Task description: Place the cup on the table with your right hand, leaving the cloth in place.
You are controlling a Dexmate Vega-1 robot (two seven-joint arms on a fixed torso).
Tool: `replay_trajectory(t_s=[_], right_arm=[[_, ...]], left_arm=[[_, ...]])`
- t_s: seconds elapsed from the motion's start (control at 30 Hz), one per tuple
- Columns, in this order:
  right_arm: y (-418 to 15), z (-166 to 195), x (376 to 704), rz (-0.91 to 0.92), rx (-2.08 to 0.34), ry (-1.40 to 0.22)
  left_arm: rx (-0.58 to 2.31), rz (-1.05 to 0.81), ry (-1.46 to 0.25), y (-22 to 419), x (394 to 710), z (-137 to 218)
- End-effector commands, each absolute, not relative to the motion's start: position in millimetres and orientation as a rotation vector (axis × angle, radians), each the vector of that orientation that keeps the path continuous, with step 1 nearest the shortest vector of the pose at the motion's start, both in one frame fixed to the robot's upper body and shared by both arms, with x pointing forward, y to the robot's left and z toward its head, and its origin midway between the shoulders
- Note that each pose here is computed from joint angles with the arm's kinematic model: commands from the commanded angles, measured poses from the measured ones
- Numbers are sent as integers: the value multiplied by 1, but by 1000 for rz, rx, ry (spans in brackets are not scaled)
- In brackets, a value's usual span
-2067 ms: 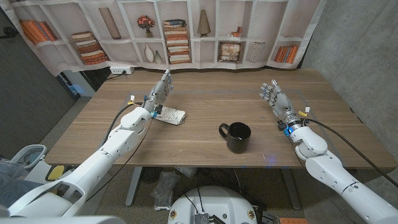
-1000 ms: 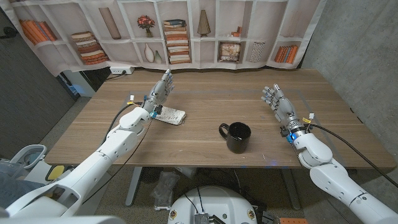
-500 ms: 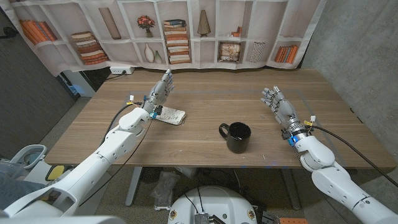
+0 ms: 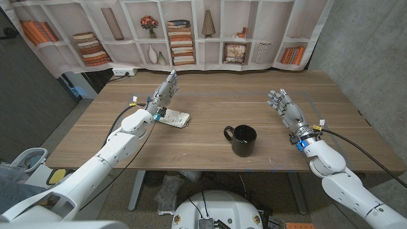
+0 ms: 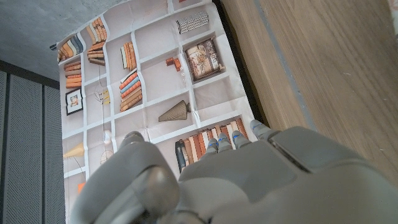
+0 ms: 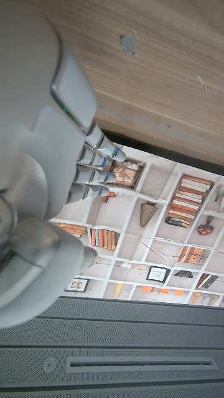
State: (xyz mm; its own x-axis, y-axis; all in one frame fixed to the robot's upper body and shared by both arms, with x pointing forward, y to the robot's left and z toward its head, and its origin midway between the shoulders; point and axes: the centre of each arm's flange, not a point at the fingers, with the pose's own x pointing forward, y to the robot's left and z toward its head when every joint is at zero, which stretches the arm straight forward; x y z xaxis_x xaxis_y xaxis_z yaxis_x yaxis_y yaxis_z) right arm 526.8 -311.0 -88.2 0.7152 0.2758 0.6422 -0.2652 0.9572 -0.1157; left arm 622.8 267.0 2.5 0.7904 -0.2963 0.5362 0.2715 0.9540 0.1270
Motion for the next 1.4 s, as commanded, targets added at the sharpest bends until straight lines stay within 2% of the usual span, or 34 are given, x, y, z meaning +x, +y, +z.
replay_trajectory(t_s=[0.03,0.9,1.4], right_arm=[[-312,-93,521,306,-26,-717],[-309,-102,508,293,-24,-728],[-312,-111,499,300,-31,-711]], left_arm=[[52,-316,-579,263,624,5],[40,-328,-587,260,631,6],[44,-308,-596,264,620,4]])
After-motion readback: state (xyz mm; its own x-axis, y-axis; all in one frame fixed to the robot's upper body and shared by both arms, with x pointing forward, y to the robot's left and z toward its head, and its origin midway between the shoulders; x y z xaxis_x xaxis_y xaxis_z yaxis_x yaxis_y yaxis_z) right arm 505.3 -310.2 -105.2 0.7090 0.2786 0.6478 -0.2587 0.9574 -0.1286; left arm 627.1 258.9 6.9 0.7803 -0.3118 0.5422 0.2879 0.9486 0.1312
